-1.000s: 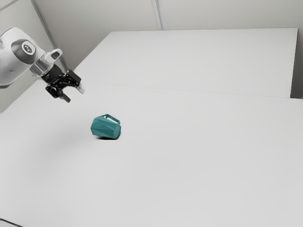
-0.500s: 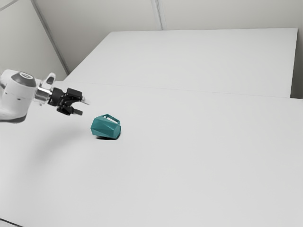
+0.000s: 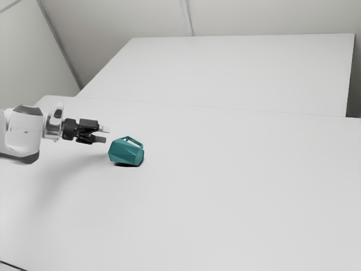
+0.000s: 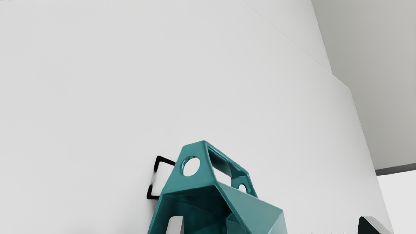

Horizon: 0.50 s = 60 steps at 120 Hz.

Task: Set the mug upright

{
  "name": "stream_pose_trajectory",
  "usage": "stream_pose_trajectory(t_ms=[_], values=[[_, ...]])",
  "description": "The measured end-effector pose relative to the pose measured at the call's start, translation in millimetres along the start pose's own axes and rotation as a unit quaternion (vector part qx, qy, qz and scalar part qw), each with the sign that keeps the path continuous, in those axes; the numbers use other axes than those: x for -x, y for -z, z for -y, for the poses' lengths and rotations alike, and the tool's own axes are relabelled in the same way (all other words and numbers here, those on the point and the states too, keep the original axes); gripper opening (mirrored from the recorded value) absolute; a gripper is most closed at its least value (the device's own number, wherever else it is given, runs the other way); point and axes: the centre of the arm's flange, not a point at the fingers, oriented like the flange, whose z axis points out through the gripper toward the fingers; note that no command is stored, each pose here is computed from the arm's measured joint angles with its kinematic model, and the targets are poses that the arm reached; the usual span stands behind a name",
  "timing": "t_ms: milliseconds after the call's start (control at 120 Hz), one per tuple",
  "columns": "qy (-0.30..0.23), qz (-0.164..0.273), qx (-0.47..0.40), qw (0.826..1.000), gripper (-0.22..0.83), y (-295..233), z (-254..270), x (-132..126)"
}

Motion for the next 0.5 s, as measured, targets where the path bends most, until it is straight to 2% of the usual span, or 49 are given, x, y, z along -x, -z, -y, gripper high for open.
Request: stream_pose_trajectory(t_ms=[500], values=[[0.008, 0.025, 0.033, 0.999, 0.60, -22, 5, 18]])
